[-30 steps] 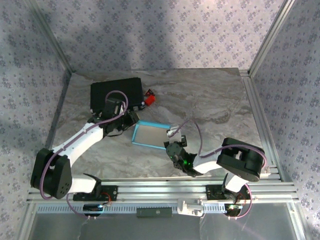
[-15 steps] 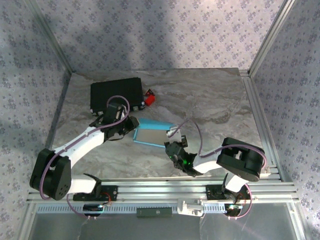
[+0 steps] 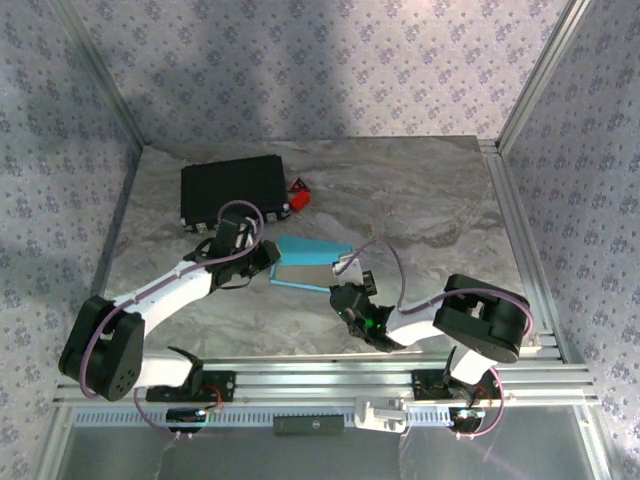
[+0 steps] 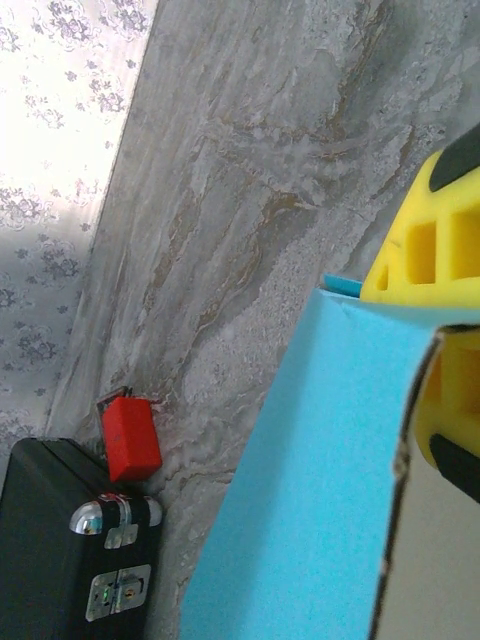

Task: Fold the paper box

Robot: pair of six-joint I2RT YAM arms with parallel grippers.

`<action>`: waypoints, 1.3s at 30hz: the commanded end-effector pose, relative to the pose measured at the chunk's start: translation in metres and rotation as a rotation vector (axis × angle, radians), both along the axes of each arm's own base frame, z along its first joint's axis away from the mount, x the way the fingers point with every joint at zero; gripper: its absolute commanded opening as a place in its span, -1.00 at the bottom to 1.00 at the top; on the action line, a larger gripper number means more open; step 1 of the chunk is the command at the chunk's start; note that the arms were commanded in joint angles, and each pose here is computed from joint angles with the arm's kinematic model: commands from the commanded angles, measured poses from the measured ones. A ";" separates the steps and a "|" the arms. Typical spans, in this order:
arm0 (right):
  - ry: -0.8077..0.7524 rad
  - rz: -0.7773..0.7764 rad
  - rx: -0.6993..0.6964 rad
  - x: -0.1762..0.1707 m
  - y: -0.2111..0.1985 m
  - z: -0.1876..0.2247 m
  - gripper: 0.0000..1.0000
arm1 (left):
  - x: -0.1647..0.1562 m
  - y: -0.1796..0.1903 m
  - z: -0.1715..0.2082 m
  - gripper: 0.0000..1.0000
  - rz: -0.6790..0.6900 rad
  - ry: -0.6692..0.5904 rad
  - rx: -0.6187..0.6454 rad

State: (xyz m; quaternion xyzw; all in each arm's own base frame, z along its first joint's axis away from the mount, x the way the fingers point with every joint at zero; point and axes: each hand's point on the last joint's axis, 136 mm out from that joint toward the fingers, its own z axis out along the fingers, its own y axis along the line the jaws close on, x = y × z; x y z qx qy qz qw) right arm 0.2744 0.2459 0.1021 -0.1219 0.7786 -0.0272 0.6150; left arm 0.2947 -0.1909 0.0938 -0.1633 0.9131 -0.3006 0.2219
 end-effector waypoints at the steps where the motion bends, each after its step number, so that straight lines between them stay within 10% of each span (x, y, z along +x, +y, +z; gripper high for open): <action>1: 0.056 0.036 0.003 -0.002 0.008 0.000 -1.00 | -0.020 0.005 -0.023 -0.49 -0.015 0.077 0.062; 8: 0.099 0.008 0.063 -0.012 -0.002 0.019 -0.28 | -0.020 0.006 -0.027 -0.52 -0.014 0.075 0.085; 15: 0.160 0.043 0.132 -0.023 -0.004 0.029 -0.03 | -0.019 0.002 -0.028 -0.52 -0.017 0.071 0.099; 29: 0.267 0.045 0.304 -0.045 -0.041 0.063 0.16 | -0.015 0.000 -0.019 -0.53 -0.023 0.054 0.110; 39: 0.666 -0.077 0.509 0.015 -0.064 0.056 0.06 | -0.014 -0.002 -0.021 -0.53 -0.024 0.054 0.105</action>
